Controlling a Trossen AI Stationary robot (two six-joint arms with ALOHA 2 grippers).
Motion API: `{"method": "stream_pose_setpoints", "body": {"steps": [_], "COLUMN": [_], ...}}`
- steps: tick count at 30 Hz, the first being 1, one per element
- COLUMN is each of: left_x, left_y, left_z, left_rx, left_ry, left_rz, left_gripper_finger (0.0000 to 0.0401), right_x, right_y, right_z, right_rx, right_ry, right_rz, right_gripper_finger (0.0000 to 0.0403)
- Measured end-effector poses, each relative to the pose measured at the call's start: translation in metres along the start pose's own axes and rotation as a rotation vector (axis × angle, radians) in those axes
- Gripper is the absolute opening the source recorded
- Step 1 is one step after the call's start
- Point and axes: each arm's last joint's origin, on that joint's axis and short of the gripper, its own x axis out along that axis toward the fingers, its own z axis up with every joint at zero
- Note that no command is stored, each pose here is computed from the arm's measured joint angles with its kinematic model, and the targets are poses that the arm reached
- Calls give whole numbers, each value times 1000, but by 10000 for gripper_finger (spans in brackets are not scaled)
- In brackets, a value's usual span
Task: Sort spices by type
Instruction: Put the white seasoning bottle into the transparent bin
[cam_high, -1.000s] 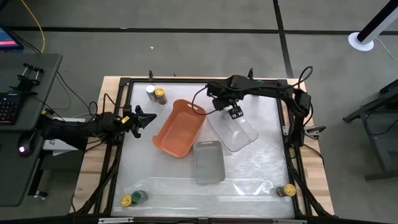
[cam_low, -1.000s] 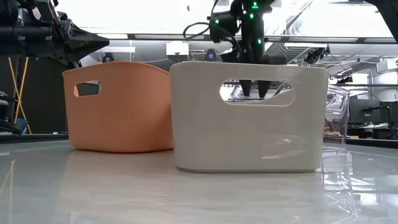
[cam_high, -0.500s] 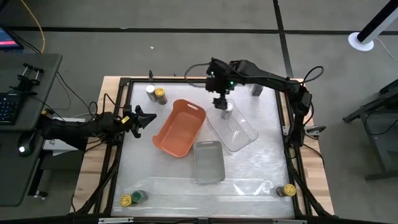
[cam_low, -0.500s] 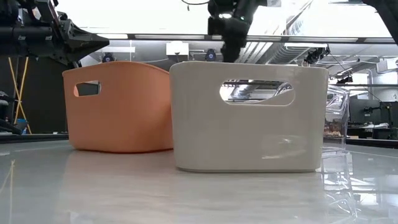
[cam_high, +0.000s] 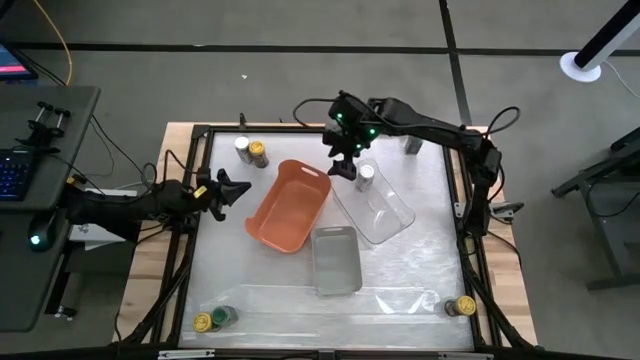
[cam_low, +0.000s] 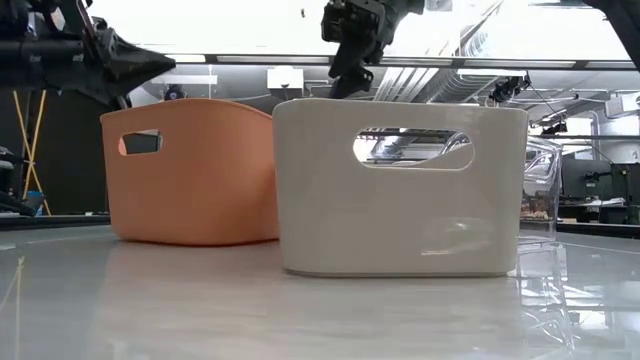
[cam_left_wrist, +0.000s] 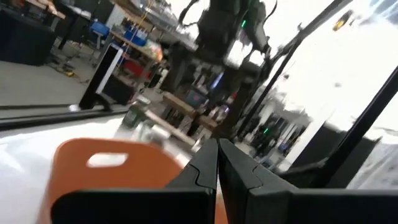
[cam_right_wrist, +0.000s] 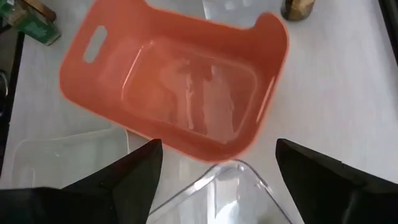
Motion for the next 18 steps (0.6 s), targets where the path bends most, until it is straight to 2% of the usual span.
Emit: {"method": "stream_pose_setpoints", "body": {"steps": [6,9,11,13,15,16,18], "left_x": [-1,0,4,13,28,36,52], "left_y": [-5,-5,-9,-16,-20,-21,-20], "left_z": [12,24,37,55,70,79,98], "left_rx": [-295,-349,-332,-307,-261,-229,-139], "left_ry": [-142,-288,-319,-293,-196,-130,23], "left_rz": [-30,52,80,106,197,255,412], "left_gripper_finger": [1,1,1,1,0,0,0], "right_x": [-17,-28,-36,-42,-44,-45,-47], "right_y": [1,5,8,10,9,7,5], "right_z": [-6,-8,-8,-7,-6,-5,-4], "right_rx": [23,-1,-8,-6,1,9,51], "right_ry": [19,5,-15,-37,-57,-70,-86], "right_rz": [-5,-18,-25,-34,-49,-61,-85], "right_gripper_finger": [257,204,153,91,29,16,17]}}
